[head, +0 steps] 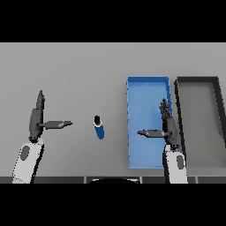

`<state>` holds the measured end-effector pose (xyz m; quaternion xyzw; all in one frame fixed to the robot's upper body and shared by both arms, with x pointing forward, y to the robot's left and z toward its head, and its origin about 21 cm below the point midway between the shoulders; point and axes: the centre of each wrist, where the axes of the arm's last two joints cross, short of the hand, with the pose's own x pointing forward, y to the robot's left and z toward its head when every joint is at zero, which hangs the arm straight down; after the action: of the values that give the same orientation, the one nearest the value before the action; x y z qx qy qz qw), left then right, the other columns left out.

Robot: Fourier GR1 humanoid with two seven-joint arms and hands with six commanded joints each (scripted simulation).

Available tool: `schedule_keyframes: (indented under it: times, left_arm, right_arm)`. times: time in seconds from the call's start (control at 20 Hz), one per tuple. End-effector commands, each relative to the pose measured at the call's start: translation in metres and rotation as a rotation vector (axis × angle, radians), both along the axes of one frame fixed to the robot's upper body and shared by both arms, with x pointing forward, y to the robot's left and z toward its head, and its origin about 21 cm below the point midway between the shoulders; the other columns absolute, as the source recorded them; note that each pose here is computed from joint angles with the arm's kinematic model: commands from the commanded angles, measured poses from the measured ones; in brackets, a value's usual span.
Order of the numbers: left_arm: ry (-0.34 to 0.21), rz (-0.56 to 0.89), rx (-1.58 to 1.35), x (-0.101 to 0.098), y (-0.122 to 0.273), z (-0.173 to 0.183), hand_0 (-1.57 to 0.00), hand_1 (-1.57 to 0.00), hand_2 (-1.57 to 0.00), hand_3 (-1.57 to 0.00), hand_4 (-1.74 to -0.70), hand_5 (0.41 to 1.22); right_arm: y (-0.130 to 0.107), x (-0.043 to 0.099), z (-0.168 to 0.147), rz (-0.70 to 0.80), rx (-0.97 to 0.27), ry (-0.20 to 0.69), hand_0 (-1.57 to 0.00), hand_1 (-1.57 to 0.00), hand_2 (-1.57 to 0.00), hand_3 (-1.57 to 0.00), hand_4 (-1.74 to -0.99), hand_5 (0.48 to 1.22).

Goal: Pick up the blue pipe and place it into the blue bin.

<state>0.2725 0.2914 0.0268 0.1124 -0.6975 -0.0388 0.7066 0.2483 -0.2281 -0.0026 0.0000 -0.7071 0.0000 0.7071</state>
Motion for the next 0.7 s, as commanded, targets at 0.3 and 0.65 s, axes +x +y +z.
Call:
schedule_keyframes:
  times: [0.3, 0.65]
  left_arm:
    - [-0.006, -0.171, 0.076, 0.001, 0.017, 0.010, 0.00, 0.00, 0.00, 0.00, -1.07, 0.591]
    - [0.047, -0.413, 0.154, -0.004, 0.042, 0.019, 0.00, 0.00, 0.00, 0.00, -1.08, 0.600]
  right_arm:
    - [0.002, -0.005, 0.002, 0.061, -0.086, -0.054, 0.00, 0.00, 0.00, 0.00, -1.225, 0.617]
    - [0.002, -0.020, 0.012, 0.130, -0.270, -0.079, 0.00, 0.00, 0.00, 0.00, -1.196, 0.609]
